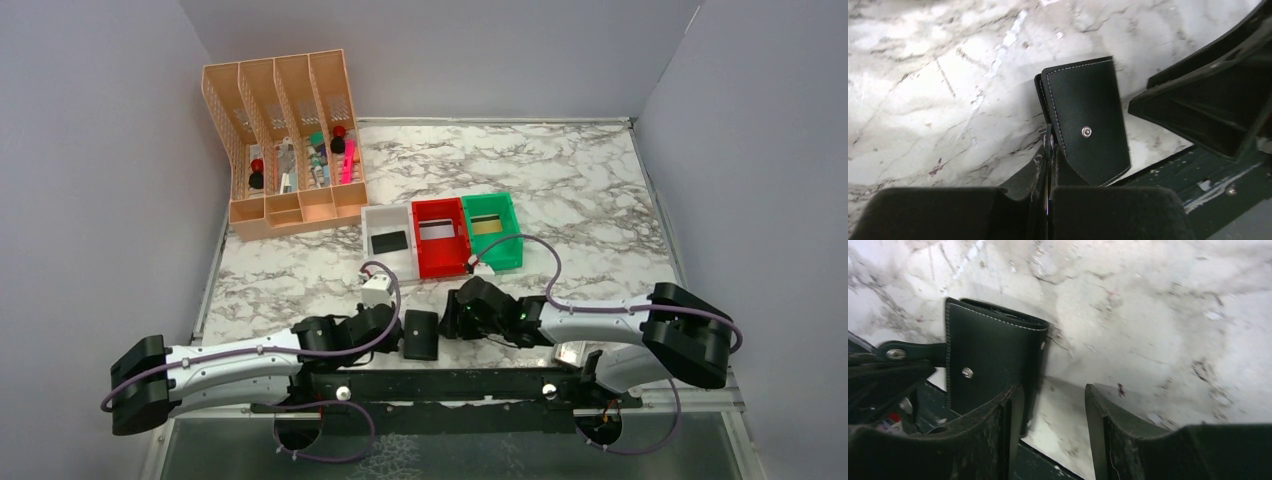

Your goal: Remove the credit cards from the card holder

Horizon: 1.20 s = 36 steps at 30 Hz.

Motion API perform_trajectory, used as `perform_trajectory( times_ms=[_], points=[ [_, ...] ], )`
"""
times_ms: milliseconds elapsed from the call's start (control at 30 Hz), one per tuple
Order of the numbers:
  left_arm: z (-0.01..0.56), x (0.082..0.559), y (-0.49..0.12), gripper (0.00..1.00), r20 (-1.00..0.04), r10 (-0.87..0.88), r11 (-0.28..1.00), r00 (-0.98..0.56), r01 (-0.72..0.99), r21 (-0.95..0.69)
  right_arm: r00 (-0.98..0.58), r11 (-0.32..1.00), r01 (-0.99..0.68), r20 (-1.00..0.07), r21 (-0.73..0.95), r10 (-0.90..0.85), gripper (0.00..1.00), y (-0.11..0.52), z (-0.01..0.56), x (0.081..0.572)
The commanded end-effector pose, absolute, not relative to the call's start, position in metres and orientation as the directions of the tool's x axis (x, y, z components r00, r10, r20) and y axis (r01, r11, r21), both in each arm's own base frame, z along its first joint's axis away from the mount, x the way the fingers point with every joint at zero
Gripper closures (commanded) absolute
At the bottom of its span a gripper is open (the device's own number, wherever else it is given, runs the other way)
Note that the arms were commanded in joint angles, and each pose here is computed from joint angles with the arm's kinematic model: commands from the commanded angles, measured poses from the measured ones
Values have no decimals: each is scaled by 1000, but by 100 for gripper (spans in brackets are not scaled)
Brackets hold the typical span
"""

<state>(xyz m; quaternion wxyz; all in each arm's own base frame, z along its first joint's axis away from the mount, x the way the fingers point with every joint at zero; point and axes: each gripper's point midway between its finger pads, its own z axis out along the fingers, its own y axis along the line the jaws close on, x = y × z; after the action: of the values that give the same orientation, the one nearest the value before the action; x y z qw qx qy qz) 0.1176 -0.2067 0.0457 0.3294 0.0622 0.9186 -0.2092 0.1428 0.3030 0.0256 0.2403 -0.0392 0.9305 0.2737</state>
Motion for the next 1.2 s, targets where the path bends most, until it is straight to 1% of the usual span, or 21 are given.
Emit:
perform_trajectory(
  times_ms=[0,67,100,200,233,333,400,500,700,800,900,1000,1067,1167],
  points=[
    [101,127,-243,100,-706,-58,814,-706,376,-442,-883,924,-183,-469,335,-5,44,252,8,134],
    [121,127,-254,100,-725,-53,785,-687,421,-456,-867,923,-172,-498,344,24,39,248,20,138],
    [135,128,-261,100,-735,-55,766,-676,444,-466,-859,926,-164,-510,340,36,34,244,24,139],
    [162,125,-280,100,-757,-34,716,-653,513,-474,-829,934,-118,-551,337,95,12,230,38,146],
    [167,122,-287,100,-761,-17,697,-649,538,-474,-819,939,-98,-563,331,113,8,223,42,148],
    [171,112,-310,100,-761,64,659,-646,599,-454,-776,945,0,-596,328,207,4,201,48,154],
    [162,111,-313,100,-756,98,688,-648,593,-419,-738,943,64,-620,327,265,2,185,51,158],
    [146,119,-303,100,-742,69,760,-667,517,-394,-710,937,82,-640,340,294,2,173,52,159],
    [160,121,-302,100,-747,-50,725,-663,491,-484,-699,915,64,-636,399,326,2,172,57,155],
    [155,128,-287,100,-751,-102,761,-652,435,-481,-708,905,4,-638,425,303,5,180,62,153],
    [138,138,-260,100,-757,-144,826,-637,343,-446,-739,863,-152,-636,482,224,13,206,71,145],
    [115,143,-233,100,-752,-178,875,-634,248,-416,-766,804,-246,-617,541,180,24,228,73,134],
    [102,143,-221,100,-738,-189,888,-648,208,-411,-778,777,-286,-610,561,154,29,238,73,129],
    [85,140,-213,100,-714,-194,898,-673,171,-406,-795,759,-321,-597,567,109,33,249,69,125]
  ],
)
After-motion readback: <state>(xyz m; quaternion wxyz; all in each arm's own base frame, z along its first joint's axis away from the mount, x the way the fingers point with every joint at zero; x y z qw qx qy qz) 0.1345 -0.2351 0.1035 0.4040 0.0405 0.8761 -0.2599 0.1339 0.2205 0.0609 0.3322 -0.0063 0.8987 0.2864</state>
